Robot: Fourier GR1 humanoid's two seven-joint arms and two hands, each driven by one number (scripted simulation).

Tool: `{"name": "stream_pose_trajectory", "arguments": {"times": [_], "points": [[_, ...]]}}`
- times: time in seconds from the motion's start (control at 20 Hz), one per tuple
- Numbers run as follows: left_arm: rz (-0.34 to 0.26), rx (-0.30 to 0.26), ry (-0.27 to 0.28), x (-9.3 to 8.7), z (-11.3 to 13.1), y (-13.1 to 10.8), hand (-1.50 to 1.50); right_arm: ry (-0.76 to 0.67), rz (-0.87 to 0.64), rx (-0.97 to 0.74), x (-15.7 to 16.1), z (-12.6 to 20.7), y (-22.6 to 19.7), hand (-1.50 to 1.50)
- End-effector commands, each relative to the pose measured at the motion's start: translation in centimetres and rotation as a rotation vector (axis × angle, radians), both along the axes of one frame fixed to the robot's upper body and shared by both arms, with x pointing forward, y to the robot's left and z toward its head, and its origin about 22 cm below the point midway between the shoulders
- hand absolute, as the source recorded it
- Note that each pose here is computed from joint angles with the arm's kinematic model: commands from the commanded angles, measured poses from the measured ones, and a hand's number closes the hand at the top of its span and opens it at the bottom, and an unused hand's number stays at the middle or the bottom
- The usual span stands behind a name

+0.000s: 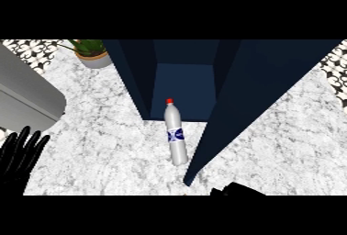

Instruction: Pick up the bottled water, place it into the cabinet and close the cabinet

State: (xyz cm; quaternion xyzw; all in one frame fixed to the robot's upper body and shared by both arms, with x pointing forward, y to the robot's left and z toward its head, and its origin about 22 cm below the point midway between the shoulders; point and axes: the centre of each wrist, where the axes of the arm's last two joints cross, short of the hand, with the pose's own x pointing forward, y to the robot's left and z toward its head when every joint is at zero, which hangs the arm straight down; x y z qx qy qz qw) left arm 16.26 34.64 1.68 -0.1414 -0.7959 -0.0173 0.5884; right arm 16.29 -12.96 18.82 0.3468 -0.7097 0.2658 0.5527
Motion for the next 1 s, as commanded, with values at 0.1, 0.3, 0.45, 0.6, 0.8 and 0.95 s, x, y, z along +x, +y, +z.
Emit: {"name": "stream_pose_trajectory", "arguments": {"times": [0.1,0.3,0.45,0.6,0.8,0.95], "points": [[-0.024,-0.007,-0.003,-0.8,1.8,0.6,-1.50,-0.062,-0.044,-0.015,-1.0,1.3,8.0,1.50],[-0.053,-0.023,-0.012,-1.0,3.6,0.1,-1.50,-0.022,-0.097,-0.009,0.8,1.9,11.4,1.50],[-0.016,-0.006,-0.018,-0.6,3.6,1.2,-1.50,0.054,-0.136,0.010,1.7,2.0,13.4,1.50],[-0.019,-0.024,-0.031,-1.5,4.7,1.2,-1.50,0.097,-0.174,0.052,4.8,3.1,14.2,1.50],[-0.015,-0.016,-0.030,-0.8,4.7,1.9,-1.50,0.111,-0.077,0.040,7.2,4.0,15.4,1.50],[-0.032,-0.002,-0.026,-2.5,5.0,1.3,-1.50,0.125,0.101,-0.063,7.1,3.7,15.6,1.50]]}}
